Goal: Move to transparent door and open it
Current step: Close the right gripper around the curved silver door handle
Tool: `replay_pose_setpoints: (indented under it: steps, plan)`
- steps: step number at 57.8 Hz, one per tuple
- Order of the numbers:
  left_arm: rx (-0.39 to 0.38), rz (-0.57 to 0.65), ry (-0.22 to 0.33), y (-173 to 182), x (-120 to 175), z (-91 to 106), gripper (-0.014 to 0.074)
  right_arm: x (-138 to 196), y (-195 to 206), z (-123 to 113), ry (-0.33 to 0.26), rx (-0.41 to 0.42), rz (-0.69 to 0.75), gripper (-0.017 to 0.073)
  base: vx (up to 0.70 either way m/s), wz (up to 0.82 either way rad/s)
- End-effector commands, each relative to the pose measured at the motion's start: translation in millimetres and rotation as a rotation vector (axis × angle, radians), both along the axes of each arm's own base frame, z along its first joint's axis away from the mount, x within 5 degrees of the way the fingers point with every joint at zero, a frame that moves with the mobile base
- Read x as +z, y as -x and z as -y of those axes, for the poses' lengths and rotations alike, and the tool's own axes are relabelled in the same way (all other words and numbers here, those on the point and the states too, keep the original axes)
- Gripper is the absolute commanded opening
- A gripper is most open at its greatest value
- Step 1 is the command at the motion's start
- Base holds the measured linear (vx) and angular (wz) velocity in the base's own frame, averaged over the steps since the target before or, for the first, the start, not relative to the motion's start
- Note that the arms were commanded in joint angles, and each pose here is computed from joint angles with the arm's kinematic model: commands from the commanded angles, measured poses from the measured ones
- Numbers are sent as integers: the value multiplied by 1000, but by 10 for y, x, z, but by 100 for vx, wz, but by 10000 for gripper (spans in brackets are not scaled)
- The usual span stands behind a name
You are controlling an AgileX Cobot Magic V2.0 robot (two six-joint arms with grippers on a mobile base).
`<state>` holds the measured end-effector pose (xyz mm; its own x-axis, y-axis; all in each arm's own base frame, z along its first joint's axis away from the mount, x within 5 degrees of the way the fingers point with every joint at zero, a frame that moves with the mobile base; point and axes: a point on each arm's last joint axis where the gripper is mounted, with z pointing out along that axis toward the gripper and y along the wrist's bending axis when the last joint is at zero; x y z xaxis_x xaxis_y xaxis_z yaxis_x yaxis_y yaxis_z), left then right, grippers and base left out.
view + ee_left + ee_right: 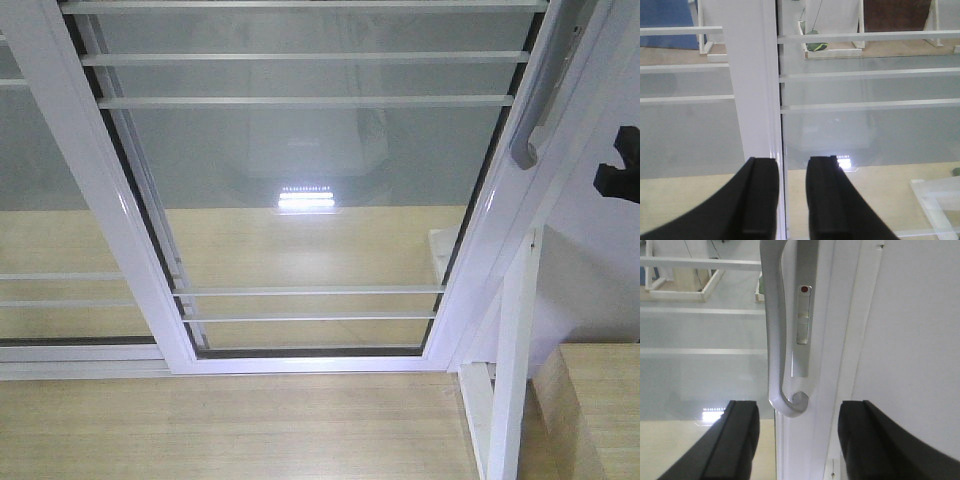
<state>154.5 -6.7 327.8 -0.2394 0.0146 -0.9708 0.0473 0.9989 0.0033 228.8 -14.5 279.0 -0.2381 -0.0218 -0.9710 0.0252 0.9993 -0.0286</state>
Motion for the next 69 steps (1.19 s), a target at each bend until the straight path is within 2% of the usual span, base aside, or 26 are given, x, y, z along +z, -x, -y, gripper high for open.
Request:
replay_pose_setpoints:
  steps: [1,7,15,26,35,58,69]
  plan:
    - [1,127,8,-25,190,2,323,206,-146,-11,-15,29,151,442,0,0]
    - [1,108,7,-57,163,4,323,200,-357,-2,7,43,129,431,0,0]
    - [1,79,6,-122,115,7,323,294,-674,21,7,48,155,431,0,0]
    - [1,29,4,-228,28,11,323,333,-1065,27,-33,72,159,431,0,0]
    - [1,16,3,-257,4,12,323,277,-1344,2,-28,129,140,431,0,0]
    - [1,17,3,-257,5,12,323,125,-1868,39,-53,139,135,428,0,0]
    - [1,17,3,-257,5,12,323,33,-1961,45,-65,140,123,361,0,0]
